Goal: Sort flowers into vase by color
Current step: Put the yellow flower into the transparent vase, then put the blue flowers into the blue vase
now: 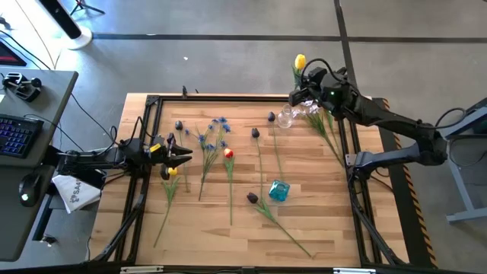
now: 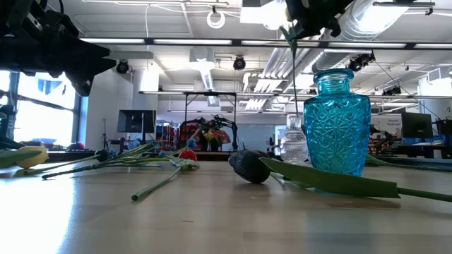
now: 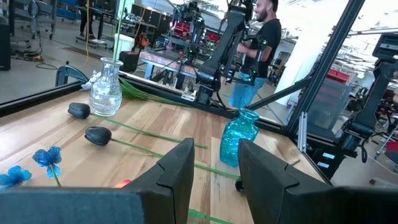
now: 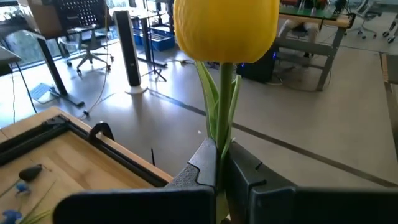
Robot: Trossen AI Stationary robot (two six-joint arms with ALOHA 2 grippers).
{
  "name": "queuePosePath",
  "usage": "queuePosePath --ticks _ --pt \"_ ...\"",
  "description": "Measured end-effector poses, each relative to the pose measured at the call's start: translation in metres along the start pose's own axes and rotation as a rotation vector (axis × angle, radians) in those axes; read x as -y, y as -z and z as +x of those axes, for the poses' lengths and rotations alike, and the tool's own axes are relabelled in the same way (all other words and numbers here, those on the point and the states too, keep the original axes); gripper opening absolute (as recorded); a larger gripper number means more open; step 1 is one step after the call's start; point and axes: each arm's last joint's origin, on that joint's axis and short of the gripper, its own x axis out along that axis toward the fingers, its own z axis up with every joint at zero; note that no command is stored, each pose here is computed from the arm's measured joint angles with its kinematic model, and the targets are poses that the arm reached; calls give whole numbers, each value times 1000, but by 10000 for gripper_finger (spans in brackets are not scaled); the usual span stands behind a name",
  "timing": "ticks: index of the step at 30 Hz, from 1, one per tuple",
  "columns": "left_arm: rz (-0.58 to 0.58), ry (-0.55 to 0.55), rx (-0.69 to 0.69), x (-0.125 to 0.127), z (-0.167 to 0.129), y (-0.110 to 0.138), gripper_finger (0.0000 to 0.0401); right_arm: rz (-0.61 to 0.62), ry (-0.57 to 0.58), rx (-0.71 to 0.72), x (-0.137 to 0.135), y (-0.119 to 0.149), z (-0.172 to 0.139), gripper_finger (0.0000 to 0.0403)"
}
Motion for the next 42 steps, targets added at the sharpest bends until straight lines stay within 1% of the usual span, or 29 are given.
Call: queuePosePath --ticks 5,9,15,21,24,28,32,35,36,39,42 --pt "3 0 0 0 0 0 113 -16 19 -53 -2 9 12 3" --pt "20 0 0 0 0 0 113 -15 40 -87 -4 16 26 20" --pt "27 0 0 0 0 0 113 -4 58 -137 -4 26 41 76" --pt "26 0 0 0 0 0 113 -14 50 -198 -2 31 41 141" --pt "26 0 -1 0 0 0 113 -21 18 -227 0 28 34 167" --pt "26 0 0 0 0 0 113 -12 -6 -259 6 11 16 194" --pt "26 0 0 0 0 0 113 -12 7 -350 16 -10 -9 205" --pt "17 1 6 0 0 -1 113 34 -36 -451 22 -27 -31 205" --pt "-19 5 17 0 0 -2 113 59 -58 -484 24 -31 -37 204" --pt "-175 6 62 1 0 -6 113 118 -152 -571 21 -38 -54 200" --pt "-301 -52 105 -1 0 -8 113 128 -207 -616 14 -34 -68 197"
